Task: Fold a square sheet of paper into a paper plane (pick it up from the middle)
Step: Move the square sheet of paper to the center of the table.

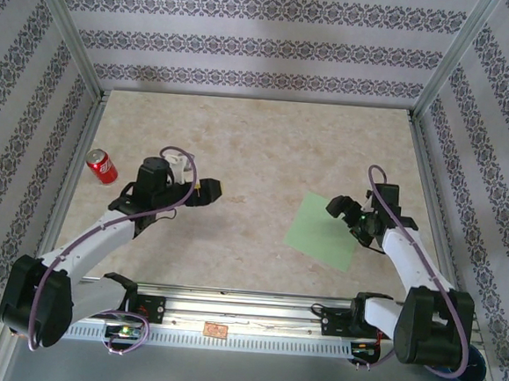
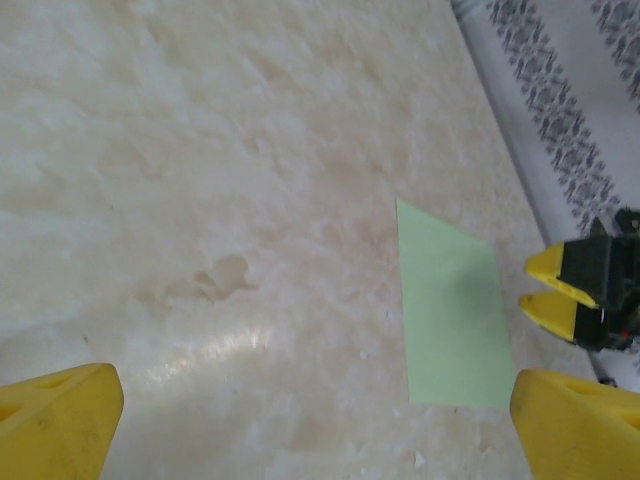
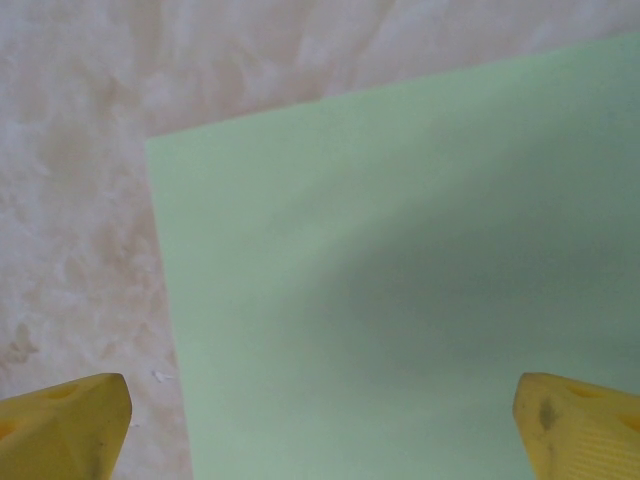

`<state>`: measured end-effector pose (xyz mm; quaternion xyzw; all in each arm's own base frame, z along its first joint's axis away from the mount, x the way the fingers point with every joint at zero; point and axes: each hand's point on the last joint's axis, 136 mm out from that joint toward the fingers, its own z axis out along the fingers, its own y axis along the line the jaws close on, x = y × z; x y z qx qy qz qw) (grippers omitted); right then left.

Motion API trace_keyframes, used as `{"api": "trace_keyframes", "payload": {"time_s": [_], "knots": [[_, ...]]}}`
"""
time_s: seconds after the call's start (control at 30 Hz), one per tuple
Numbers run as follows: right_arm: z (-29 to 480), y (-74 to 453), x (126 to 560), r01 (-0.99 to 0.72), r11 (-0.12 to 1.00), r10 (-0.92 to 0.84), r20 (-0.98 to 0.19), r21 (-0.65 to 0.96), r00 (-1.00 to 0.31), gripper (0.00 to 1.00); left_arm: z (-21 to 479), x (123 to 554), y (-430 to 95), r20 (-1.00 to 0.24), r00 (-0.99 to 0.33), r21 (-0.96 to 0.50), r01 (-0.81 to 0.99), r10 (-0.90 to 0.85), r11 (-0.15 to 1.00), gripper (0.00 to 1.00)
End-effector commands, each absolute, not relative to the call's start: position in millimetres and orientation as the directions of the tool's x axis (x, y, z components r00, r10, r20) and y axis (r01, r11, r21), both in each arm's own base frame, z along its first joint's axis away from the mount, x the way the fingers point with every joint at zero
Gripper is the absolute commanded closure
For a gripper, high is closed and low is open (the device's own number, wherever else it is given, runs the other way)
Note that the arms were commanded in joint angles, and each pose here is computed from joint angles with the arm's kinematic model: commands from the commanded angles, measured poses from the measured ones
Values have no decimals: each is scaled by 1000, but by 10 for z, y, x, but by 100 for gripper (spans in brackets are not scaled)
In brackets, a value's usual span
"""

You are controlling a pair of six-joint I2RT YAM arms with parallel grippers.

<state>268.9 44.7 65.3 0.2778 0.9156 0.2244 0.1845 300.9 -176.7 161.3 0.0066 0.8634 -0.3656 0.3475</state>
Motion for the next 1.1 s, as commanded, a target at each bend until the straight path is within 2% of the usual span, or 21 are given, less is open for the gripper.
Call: {"api": "trace_keyframes", "payload": {"time_s": [0.0, 0.53, 0.9, 1.07], "knots": [[577, 555, 2667, 419, 756, 564, -174, 503, -807, 2, 1547, 2956, -1718, -615, -759, -571, 241, -214, 785, 0], [259, 1112, 2721, 313, 843, 379, -70, 437, -923, 2, 1593, 2866, -1637, -640, -742, -540, 247, -202, 804, 1], [51, 1936, 2710, 186, 890, 211, -14, 416, -977, 2, 1609, 2782, -1565, -652, -737, -507, 251, -176, 825, 1], [-16, 2356, 2708, 146, 899, 163, -5, 413, -987, 2, 1604, 2832, -1344, -659, -708, -479, 133, -255, 868, 1]]}}
